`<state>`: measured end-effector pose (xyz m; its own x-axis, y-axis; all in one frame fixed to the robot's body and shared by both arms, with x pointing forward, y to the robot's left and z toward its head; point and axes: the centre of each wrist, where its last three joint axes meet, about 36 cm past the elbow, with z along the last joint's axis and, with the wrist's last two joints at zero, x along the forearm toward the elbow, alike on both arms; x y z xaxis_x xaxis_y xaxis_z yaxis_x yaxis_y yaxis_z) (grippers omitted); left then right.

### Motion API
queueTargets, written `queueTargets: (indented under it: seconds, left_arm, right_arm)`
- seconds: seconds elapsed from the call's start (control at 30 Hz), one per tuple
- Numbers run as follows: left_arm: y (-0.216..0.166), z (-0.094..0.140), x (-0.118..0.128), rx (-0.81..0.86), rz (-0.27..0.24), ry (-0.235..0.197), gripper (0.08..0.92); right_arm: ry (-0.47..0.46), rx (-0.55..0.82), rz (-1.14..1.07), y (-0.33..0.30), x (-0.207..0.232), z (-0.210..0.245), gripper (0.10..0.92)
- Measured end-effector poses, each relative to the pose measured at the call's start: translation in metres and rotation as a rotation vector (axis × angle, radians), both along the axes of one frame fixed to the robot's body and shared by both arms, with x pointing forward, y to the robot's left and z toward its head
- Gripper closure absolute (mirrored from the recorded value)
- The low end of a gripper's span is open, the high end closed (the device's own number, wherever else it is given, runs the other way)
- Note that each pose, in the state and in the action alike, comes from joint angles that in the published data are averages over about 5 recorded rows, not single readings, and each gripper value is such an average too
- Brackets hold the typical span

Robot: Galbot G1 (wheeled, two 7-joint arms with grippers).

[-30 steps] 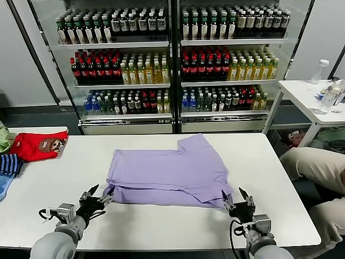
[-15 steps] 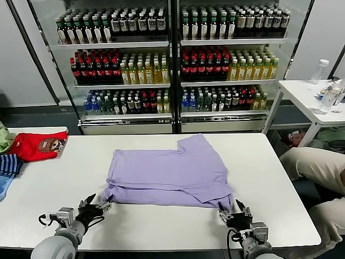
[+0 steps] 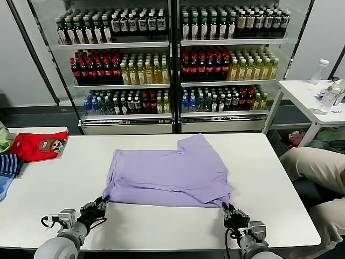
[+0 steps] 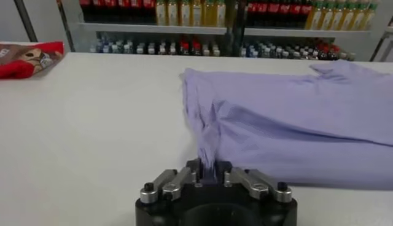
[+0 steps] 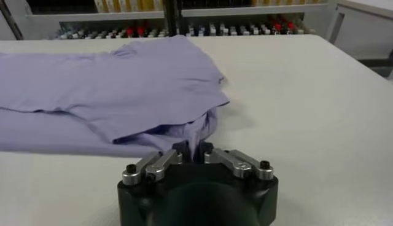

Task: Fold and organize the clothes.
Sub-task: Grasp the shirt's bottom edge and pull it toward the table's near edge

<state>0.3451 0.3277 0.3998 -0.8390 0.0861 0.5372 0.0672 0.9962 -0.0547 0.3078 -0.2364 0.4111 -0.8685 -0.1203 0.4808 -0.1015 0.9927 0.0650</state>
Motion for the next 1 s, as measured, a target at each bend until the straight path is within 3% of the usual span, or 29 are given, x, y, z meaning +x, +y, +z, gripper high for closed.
queueTargets:
  seconds: [0.17,0.63,0.8,1.0]
  left_arm:
    - [0.003,0.001,-0.002,0.008,0.002,-0.001,0.909]
    - [-0.002,0.017,-0.047,0.037,-0.041,-0.004,0.91]
    - [-0.008,0.02,-0.061,0.048,-0.054,0.01,0.892]
    - [-0.007,0.028,-0.067,0.09,-0.05,0.0,0.737]
  right_arm:
    - [-0.001,0.006,-0.002,-0.004,-0.006,0.006,0.902]
    - [0.01,0.007,0.01,0.001,-0.06,0.035,0.9]
    - [0.014,-0.023,0.01,0.002,-0.072,0.037,0.795]
    - [-0.018,-0.051,0.015,0.0,-0.075,0.051,0.631]
